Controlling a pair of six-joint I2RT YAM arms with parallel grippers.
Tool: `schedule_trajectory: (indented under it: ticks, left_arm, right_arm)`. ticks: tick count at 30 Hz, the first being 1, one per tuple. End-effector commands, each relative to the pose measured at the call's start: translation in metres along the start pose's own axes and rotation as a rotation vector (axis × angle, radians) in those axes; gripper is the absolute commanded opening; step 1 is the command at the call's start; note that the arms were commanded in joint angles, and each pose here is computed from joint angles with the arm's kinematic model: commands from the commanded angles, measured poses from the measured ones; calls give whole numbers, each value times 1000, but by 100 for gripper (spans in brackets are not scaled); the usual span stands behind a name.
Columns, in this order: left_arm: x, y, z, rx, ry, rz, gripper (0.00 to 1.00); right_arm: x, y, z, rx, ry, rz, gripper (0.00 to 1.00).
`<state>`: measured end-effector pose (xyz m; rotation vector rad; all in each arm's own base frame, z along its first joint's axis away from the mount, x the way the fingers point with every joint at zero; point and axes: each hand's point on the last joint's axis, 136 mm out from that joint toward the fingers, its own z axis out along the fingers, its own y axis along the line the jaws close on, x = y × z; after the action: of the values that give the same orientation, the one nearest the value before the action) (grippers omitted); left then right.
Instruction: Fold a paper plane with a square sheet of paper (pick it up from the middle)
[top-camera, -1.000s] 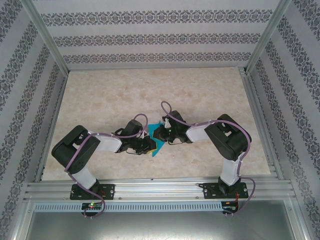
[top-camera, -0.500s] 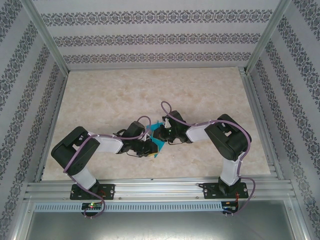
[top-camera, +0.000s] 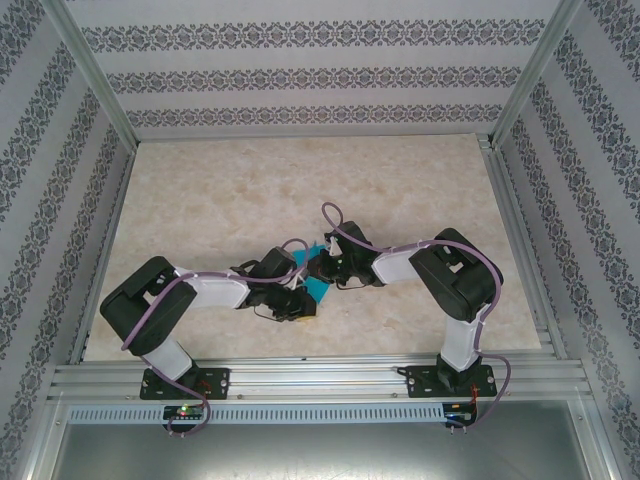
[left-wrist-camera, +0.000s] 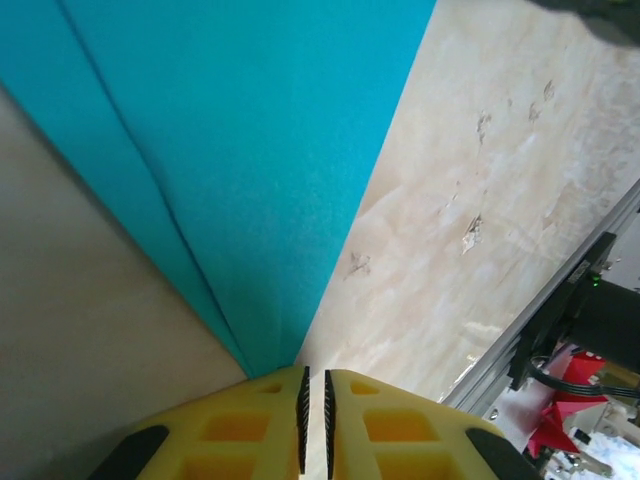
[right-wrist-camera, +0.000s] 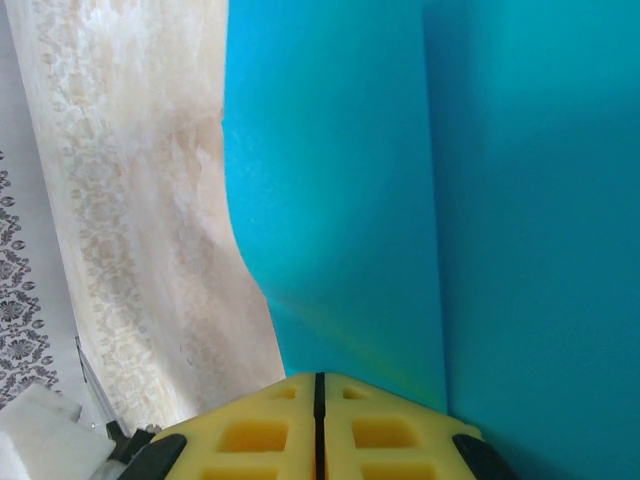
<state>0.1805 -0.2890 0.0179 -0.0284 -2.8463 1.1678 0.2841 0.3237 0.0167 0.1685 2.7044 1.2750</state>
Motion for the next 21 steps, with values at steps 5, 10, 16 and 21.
schedule_trajectory:
  ticks: [5, 10, 16, 21]
  left_arm:
    - [26, 17, -19, -99, -21, 6, 10]
    - [-1, 29, -68, -148, -259, -63, 11]
    - [-23, 25, -93, -27, -373, -140, 16]
    - [-42, -14, -87, 127, -342, -95, 17]
  right_arm:
    - [25, -68, 0, 235, 14, 97, 8]
    - [30, -77, -4, 278, -68, 186, 9]
    - [34, -61, 0, 256, -170, 246, 9]
    - [33, -63, -2, 260, -217, 282, 9]
